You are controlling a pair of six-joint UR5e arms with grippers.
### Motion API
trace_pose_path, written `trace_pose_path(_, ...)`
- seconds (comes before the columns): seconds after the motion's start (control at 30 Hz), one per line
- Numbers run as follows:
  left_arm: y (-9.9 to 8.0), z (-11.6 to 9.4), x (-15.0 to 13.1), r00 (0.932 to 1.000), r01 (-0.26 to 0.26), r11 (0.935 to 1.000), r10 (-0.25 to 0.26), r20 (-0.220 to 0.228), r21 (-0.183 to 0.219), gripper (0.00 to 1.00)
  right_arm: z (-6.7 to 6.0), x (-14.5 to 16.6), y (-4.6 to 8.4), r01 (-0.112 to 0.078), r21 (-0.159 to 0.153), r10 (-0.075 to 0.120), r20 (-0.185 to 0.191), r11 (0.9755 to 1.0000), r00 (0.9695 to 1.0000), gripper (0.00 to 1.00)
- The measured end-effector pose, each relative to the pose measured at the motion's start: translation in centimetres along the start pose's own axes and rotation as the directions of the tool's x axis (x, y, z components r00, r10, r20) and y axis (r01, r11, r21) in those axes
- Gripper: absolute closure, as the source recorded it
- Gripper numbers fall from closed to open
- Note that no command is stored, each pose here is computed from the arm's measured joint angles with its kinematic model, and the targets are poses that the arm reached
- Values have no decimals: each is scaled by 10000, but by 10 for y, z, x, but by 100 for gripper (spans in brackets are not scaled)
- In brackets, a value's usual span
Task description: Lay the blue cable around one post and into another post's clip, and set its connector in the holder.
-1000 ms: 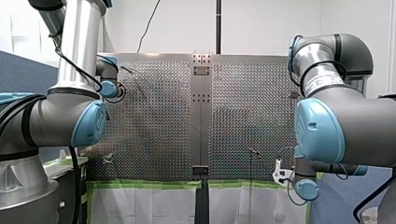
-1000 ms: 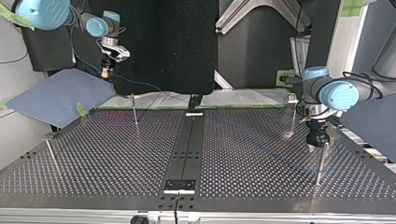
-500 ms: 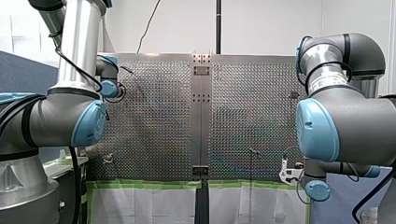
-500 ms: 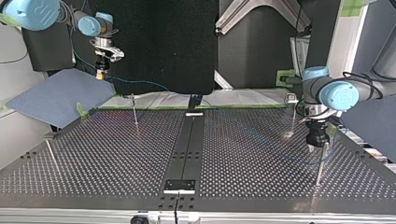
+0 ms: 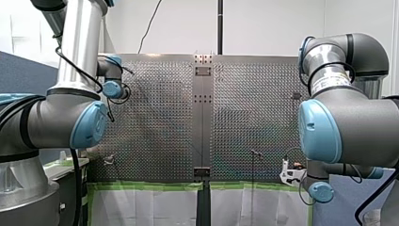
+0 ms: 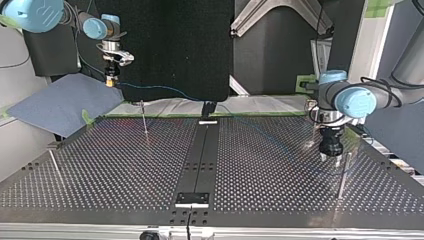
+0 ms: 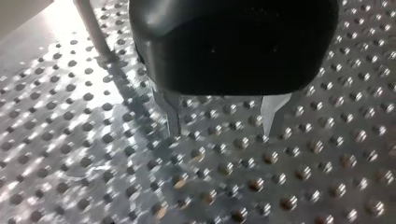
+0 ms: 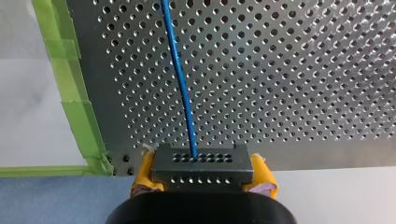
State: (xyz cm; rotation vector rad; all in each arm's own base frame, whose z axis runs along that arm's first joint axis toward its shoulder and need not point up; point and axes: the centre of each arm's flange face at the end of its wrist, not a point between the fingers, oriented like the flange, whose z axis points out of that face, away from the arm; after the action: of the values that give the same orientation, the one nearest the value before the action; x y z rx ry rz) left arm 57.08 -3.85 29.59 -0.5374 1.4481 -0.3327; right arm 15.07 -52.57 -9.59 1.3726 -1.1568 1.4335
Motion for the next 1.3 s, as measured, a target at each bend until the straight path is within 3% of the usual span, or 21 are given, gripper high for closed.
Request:
trace_pose_path(0.13,-7,-6,7,9994,-16,10000,15,-359,-18,9,0,0,-1,-15,18,15,46,10000,10000,100)
trace_pose_path(0.4,-19,-19,7,9968,-346,9993,335,-728,-137,9,0,-1,-1,-23,48,22,74,10000,10000,100)
trace_pose_path(0.8,-27,-58,-7,9918,-394,9982,337,-1233,-442,9,-1,-1,-2,-33,82,32,131,10000,9999,100)
trace_pose_path(1.0,-27,-82,-9,9852,-826,9943,713,-1556,-674,9,-1,-2,-3,-25,152,22,182,9999,9998,100)
trace_pose_path(1.3,-38,-102,-30,9794,-1570,9818,1409,-1443,-1069,9,0,-2,-5,-53,231,46,277,9997,9996,100)
